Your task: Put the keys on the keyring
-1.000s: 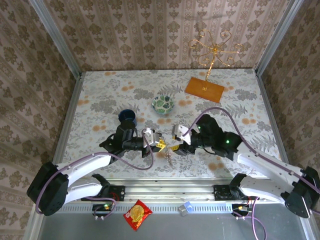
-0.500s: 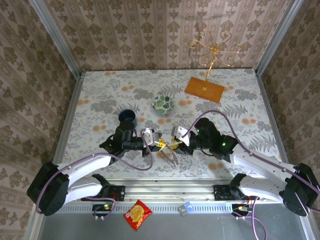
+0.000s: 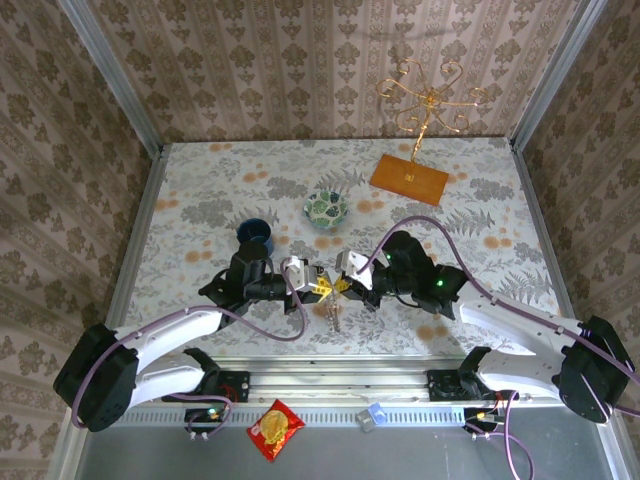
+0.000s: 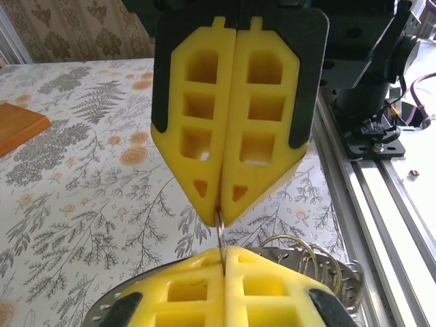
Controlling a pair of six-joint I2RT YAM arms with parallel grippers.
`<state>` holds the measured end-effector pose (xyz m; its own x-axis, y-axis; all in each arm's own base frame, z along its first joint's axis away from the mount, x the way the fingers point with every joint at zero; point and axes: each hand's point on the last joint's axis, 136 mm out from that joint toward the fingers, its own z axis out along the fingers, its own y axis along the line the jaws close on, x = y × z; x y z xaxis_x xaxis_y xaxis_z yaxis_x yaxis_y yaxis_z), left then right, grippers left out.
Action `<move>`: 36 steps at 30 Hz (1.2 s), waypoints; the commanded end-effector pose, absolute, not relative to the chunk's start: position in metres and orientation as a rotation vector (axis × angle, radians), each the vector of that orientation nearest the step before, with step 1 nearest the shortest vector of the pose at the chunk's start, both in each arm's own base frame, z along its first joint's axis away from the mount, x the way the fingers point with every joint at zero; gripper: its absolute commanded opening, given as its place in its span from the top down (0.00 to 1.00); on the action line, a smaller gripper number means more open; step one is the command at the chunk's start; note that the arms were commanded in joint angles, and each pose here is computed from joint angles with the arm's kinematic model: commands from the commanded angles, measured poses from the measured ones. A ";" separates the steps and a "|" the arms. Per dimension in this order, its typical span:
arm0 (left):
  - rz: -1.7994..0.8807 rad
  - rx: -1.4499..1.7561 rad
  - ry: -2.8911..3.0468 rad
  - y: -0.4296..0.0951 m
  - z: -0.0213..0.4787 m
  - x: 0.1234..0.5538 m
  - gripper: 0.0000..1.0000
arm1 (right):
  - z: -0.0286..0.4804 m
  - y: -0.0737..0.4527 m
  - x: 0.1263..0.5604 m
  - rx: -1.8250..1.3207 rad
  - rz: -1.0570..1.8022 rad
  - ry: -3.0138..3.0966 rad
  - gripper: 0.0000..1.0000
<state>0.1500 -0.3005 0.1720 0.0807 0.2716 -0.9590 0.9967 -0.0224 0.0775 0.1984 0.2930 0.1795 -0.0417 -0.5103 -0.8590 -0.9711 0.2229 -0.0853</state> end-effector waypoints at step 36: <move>-0.728 1.084 1.984 -0.300 0.190 0.215 1.00 | 0.199 0.281 0.166 -1.226 0.817 1.794 0.82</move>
